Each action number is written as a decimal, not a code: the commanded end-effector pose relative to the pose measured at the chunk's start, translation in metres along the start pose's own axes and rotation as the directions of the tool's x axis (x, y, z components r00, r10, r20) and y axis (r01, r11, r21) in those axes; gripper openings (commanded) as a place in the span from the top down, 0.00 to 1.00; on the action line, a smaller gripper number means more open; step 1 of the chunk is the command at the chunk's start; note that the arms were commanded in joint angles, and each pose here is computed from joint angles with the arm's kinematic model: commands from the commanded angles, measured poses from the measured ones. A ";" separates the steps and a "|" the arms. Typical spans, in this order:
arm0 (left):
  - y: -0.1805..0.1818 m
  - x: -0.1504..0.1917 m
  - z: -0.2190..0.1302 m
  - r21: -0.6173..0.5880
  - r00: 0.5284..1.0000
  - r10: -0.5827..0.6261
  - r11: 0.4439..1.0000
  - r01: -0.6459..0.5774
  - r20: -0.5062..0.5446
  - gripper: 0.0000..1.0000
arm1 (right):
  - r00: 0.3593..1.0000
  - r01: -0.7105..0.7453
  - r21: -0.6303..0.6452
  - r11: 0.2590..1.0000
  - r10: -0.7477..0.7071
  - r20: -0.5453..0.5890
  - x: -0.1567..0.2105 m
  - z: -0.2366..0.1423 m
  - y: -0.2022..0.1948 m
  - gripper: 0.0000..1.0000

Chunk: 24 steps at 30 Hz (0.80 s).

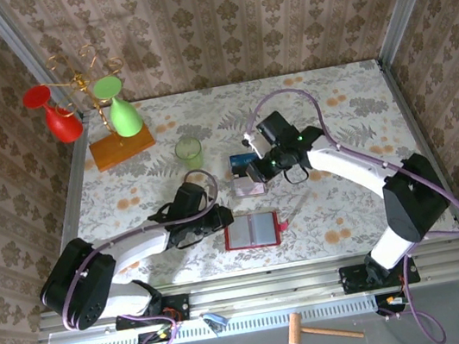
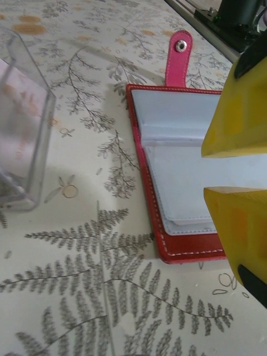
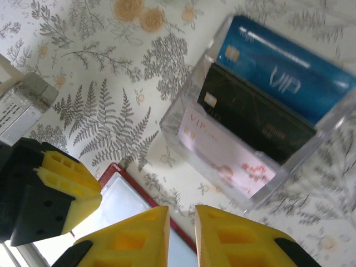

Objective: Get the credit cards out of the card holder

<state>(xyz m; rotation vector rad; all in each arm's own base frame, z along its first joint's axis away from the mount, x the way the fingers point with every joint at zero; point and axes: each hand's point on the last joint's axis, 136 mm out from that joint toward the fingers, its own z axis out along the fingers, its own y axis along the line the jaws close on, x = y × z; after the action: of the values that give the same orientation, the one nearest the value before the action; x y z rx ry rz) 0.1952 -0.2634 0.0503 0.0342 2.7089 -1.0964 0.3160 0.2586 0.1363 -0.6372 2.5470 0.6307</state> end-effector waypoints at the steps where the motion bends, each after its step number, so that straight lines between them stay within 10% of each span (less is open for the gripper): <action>1: 0.006 0.010 0.003 -0.009 1.000 -0.020 1.000 0.020 -0.021 0.78 | 0.984 -0.153 -0.038 0.988 0.156 0.092 -0.007 -0.003 0.007 0.81; 24: 0.019 0.022 -0.015 -0.091 1.000 -0.013 0.996 0.012 -0.002 0.80 | 0.865 -0.496 -0.124 0.859 0.478 -0.149 0.069 0.049 0.066 0.84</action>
<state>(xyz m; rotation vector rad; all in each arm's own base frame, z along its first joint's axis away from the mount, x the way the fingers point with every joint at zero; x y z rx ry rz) 0.1790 -0.2511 0.0532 0.0103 2.7088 -1.0498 0.2519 0.3029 0.0961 -0.1403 2.7456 0.9295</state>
